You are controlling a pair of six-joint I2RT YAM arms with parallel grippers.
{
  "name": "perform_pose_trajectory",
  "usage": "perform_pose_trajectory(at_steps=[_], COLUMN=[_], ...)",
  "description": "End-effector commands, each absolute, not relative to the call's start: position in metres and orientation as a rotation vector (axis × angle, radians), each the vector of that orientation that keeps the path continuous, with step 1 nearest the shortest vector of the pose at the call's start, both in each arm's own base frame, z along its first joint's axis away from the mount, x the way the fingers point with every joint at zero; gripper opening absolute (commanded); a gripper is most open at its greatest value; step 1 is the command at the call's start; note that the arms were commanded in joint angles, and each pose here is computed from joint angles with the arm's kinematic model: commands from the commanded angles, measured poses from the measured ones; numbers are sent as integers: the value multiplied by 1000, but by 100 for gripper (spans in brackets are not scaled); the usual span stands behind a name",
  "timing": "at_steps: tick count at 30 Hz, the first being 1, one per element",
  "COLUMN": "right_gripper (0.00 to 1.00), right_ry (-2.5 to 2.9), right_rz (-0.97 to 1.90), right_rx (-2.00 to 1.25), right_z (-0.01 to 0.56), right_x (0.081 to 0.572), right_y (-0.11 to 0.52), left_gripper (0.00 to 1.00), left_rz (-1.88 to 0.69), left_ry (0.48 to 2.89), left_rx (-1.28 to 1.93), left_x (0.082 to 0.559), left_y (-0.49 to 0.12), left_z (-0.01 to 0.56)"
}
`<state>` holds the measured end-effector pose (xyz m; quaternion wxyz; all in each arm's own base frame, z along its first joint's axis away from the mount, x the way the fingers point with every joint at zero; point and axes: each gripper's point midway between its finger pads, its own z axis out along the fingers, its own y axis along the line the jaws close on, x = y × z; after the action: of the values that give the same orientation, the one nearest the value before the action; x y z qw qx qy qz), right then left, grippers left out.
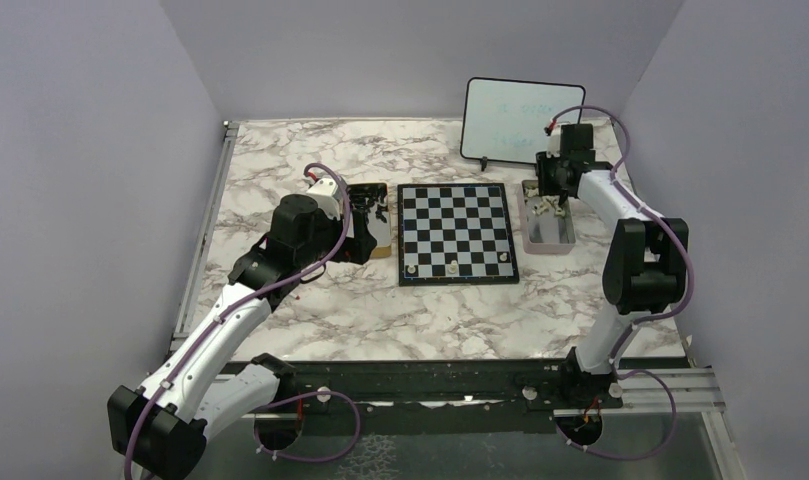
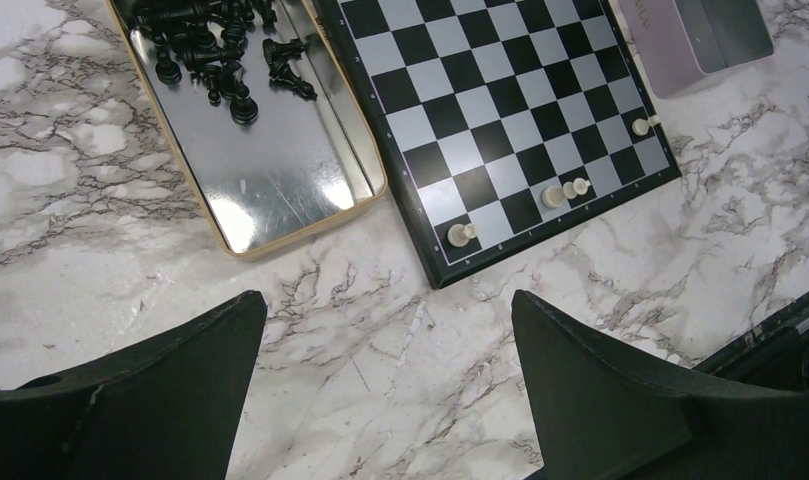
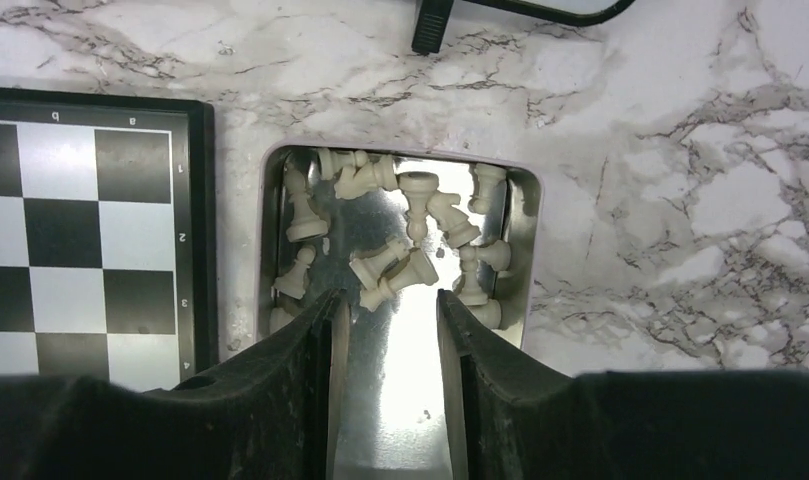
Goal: Set up the chess pieces on the board
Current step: Pick up the chess piece from the storage box.
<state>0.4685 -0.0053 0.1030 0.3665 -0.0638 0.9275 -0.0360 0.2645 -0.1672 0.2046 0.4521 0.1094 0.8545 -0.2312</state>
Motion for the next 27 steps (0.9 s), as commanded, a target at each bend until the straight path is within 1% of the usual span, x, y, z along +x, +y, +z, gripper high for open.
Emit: perform_pose_trajectory(at_steps=[1, 4, 7, 12, 19, 27], right_gripper=[39, 36, 34, 34, 33, 34], right_ry=[2411, 2425, 2408, 2357, 2339, 2362], right_rz=[-106, -116, -125, -181, -135, -72], right_rx=[38, 269, 423, 656, 760, 779], right_z=[97, 88, 80, 68, 50, 30], right_x=[469, 470, 466, 453, 453, 456], right_y=[-13, -18, -21, -33, -28, -19], left_gripper=[93, 93, 93, 94, 94, 94], left_rz=[-598, -598, -594, -591, -610, -614], left_ry=[2093, 2097, 2094, 2090, 2099, 2100], left_rx=[280, 284, 285, 283, 299, 303], left_x=[262, 262, 262, 261, 260, 259], left_y=[-170, -171, -170, -169, -173, -173], left_z=[209, 208, 208, 209, 207, 206])
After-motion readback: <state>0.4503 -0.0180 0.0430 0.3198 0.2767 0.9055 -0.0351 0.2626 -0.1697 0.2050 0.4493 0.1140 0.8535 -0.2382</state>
